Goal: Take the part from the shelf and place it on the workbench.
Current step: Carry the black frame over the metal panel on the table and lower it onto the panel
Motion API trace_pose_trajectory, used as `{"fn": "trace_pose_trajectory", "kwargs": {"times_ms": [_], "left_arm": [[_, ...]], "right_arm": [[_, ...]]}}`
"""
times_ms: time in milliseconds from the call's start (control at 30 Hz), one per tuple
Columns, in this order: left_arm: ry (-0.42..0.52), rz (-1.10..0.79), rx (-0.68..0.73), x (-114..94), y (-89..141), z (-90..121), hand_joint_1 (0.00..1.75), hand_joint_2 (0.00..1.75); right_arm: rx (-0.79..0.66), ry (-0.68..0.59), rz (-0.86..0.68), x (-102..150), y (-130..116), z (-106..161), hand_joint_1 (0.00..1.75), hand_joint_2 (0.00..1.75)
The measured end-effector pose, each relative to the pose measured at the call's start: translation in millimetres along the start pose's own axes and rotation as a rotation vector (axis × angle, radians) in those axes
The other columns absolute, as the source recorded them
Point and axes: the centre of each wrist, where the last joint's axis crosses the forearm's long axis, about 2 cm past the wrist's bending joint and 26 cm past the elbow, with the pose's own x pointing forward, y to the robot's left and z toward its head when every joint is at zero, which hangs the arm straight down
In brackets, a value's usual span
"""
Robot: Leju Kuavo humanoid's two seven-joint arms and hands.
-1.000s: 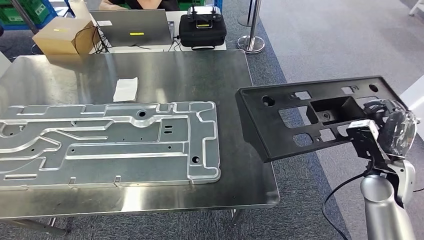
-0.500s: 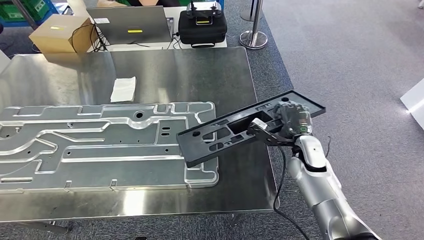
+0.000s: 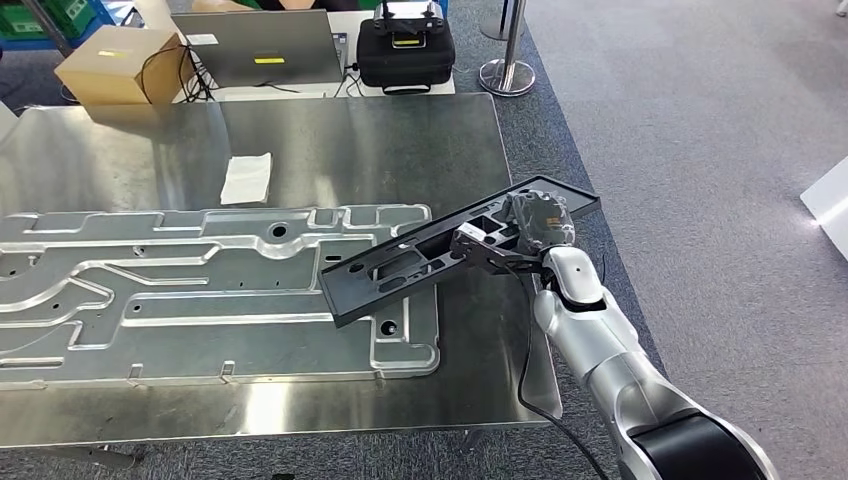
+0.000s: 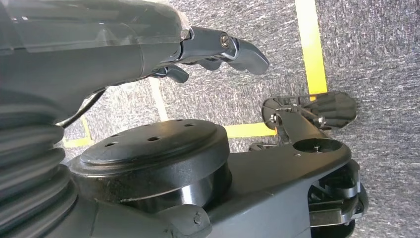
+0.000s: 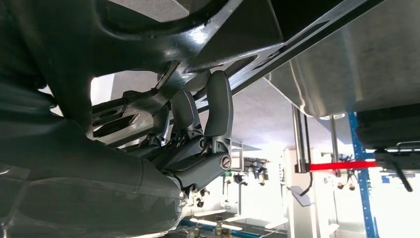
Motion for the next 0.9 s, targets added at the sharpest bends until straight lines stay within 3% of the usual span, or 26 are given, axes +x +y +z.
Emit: {"fn": "trace_pose_trajectory", "kwargs": {"times_ms": [400, 900], "left_arm": [[-0.02, -0.047, -0.025, 8.8, 1.2, -1.4, 0.0, 1.75], [-0.029, -0.063, -0.023, 10.0, 0.9, -1.6, 0.0, 1.75]], "right_arm": [[0.067, -0.057, -0.062, 27.8, -24.1, -35.9, 1.75, 1.75], [0.257, -0.317, -0.103, 87.1, -12.4, -30.6, 1.75, 1.75]]}}
